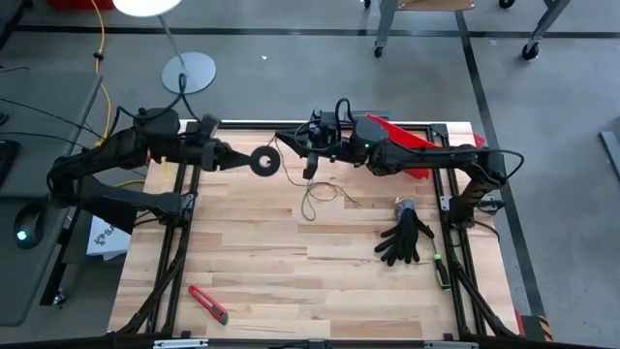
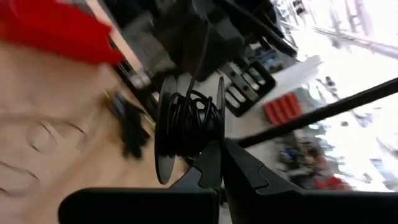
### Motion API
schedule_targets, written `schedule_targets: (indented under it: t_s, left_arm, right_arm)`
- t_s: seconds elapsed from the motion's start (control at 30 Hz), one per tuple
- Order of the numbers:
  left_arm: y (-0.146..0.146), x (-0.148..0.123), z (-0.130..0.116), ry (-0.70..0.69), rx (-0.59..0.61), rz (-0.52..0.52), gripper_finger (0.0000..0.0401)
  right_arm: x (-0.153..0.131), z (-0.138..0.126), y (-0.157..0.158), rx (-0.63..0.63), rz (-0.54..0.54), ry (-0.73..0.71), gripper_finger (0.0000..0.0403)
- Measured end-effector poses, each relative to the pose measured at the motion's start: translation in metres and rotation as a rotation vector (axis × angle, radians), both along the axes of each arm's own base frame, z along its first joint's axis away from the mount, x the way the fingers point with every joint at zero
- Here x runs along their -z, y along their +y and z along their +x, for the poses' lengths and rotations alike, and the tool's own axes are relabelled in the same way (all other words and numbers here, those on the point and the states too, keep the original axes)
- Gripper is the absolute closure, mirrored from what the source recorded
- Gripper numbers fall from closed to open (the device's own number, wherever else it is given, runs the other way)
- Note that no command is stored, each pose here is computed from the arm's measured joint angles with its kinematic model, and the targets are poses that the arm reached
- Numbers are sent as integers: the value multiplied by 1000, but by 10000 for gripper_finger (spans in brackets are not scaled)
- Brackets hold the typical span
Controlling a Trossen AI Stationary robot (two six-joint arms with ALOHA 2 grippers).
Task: Coil cords
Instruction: Coil the black wire on the spool
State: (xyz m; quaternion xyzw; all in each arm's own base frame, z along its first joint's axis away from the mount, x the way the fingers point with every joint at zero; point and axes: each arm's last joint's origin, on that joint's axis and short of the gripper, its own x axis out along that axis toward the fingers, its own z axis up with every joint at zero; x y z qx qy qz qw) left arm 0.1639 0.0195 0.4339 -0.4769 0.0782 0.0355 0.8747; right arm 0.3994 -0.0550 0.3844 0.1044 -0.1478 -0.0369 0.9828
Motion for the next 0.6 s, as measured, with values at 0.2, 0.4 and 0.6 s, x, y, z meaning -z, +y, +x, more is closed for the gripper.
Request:
schedule_targets:
  t_s: [0.2,0.4,0.6]
  left_arm:
    - [7,-3,-9,-7,-85,261,401]
    - [10,-9,-12,-43,-134,393,401]
    - [11,-16,-9,-105,-138,504,399]
  right_arm:
    - [-2,-3,-3,-10,34,10,403]
    - [-4,-10,-10,-5,47,67,403]
    - [-5,-12,-13,4,38,77,403]
